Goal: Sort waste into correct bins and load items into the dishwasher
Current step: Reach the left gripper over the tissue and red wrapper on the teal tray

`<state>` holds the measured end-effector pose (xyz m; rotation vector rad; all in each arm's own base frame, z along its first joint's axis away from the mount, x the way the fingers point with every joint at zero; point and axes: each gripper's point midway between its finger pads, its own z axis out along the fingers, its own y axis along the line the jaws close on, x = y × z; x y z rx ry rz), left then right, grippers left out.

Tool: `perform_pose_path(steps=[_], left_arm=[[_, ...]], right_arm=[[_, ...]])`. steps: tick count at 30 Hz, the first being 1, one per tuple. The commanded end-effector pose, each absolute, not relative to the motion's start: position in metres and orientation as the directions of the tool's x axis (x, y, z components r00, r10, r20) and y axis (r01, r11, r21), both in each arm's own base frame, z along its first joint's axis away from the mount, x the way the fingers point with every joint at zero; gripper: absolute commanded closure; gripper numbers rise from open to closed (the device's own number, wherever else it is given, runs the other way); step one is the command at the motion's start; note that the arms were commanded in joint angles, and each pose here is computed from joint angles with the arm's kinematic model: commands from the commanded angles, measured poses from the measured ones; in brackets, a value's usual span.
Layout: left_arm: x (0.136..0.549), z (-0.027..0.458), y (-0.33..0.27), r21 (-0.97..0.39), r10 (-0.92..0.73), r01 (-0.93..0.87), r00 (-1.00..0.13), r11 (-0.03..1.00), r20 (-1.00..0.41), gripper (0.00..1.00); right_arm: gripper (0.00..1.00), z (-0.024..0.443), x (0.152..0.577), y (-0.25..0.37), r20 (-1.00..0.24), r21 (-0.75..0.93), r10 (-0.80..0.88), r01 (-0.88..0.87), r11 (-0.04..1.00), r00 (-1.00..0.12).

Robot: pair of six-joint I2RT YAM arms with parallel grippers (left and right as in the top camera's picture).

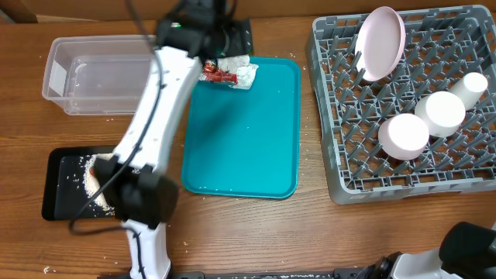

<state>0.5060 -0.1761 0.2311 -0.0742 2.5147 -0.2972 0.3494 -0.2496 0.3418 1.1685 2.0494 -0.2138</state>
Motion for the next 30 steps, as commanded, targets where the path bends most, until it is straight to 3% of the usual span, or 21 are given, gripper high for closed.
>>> perform_pose_path(steps=[1, 4, 13, 18, 21, 23, 27, 30], left_arm=[[0.518, 0.177, -0.191, -0.107, 0.052, 0.128, -0.846, 0.986, -0.531, 0.13], [0.528, 0.148, -0.203, -0.078, 0.114, 0.181, -0.845, 0.980, -0.522, 0.00], [0.541, 0.095, -0.217, 0.088, 0.365, 0.372, -0.790, 0.924, -0.492, 0.00], [0.532, 0.067, -0.221, 0.218, 0.566, 0.525, -0.723, 0.823, -0.396, 0.00], [0.531, 0.055, -0.223, 0.211, 0.573, 0.535, -0.726, 0.818, -0.381, 0.00], [0.532, 0.051, -0.223, 0.216, 0.574, 0.534, -0.728, 0.818, -0.375, 0.07], [0.532, 0.048, -0.218, 0.238, 0.576, 0.524, -0.734, 0.818, -0.361, 0.35], [0.531, 0.047, -0.217, 0.238, 0.577, 0.526, -0.735, 0.817, -0.356, 0.42]], right_arm=[[0.00, 0.346, 0.349, -0.250, -0.687, 0.219, 0.669, 0.796, 0.564, -0.285], [0.00, 0.346, 0.349, -0.250, -0.687, 0.219, 0.669, 0.796, 0.564, -0.285], [0.00, 0.346, 0.349, -0.250, -0.687, 0.219, 0.669, 0.796, 0.564, -0.285], [0.00, 0.346, 0.349, -0.250, -0.687, 0.219, 0.669, 0.796, 0.564, -0.285], [0.00, 0.346, 0.349, -0.250, -0.687, 0.219, 0.669, 0.796, 0.564, -0.285], [0.00, 0.346, 0.349, -0.250, -0.687, 0.219, 0.669, 0.796, 0.564, -0.285], [0.00, 0.346, 0.349, -0.250, -0.687, 0.219, 0.669, 0.796, 0.564, -0.285], [0.00, 0.346, 0.349, -0.250, -0.687, 0.219, 0.669, 0.796, 0.564, -0.285]])
